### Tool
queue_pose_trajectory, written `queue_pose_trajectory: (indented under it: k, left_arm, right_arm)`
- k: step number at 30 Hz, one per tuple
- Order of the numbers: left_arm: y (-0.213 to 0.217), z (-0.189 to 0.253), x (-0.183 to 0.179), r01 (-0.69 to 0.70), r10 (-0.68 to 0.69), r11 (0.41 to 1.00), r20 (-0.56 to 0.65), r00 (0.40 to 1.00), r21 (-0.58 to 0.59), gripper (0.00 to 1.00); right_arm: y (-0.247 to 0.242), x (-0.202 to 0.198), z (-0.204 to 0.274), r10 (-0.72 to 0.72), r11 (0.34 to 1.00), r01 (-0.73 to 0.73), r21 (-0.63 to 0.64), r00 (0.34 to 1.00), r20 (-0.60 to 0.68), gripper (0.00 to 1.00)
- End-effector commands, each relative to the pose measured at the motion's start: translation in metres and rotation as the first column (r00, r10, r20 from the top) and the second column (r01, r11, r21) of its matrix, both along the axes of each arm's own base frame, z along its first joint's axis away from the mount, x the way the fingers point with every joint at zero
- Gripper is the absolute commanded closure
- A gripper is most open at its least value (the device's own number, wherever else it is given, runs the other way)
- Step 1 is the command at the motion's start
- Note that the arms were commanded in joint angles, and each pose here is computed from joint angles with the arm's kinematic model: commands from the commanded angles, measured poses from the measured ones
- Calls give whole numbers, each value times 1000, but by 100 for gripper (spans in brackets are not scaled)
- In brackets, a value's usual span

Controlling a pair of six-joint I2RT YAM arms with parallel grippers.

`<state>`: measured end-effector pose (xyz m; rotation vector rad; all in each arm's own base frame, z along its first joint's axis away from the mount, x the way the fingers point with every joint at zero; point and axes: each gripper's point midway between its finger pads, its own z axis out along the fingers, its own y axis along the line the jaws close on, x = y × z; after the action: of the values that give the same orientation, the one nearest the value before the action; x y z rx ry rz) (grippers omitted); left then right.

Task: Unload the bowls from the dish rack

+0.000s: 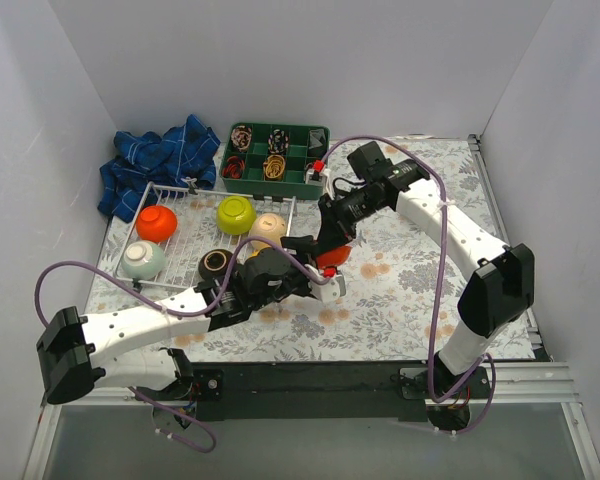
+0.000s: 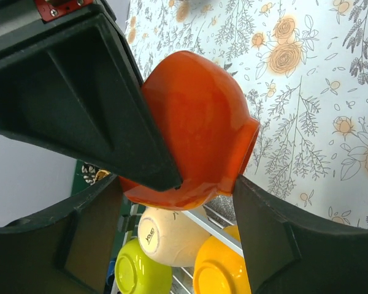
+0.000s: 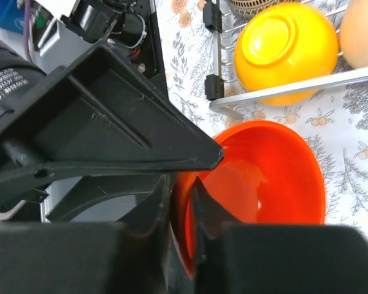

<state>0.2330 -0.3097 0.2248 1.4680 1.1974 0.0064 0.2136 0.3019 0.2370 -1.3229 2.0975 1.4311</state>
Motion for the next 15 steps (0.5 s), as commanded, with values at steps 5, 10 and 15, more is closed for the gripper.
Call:
queue_pose_trajectory:
  k: [5,10,15]
  left_arm:
    - [7,8,10,-106,105,990,-19,994,-97,52]
    - [18,6,18,-219,204,960,-101,974,-174,6]
    - [36,6,33,-355,290,897,-254,923,-265,2]
  right_arm:
    - [-8,0,-7,-13,998,15,-63,999,39,99]
    - [-28,28,-12,-130,984,142,-110,986,103,99]
    - [-63,73,-16,-339,912,373,-169,919,199,99]
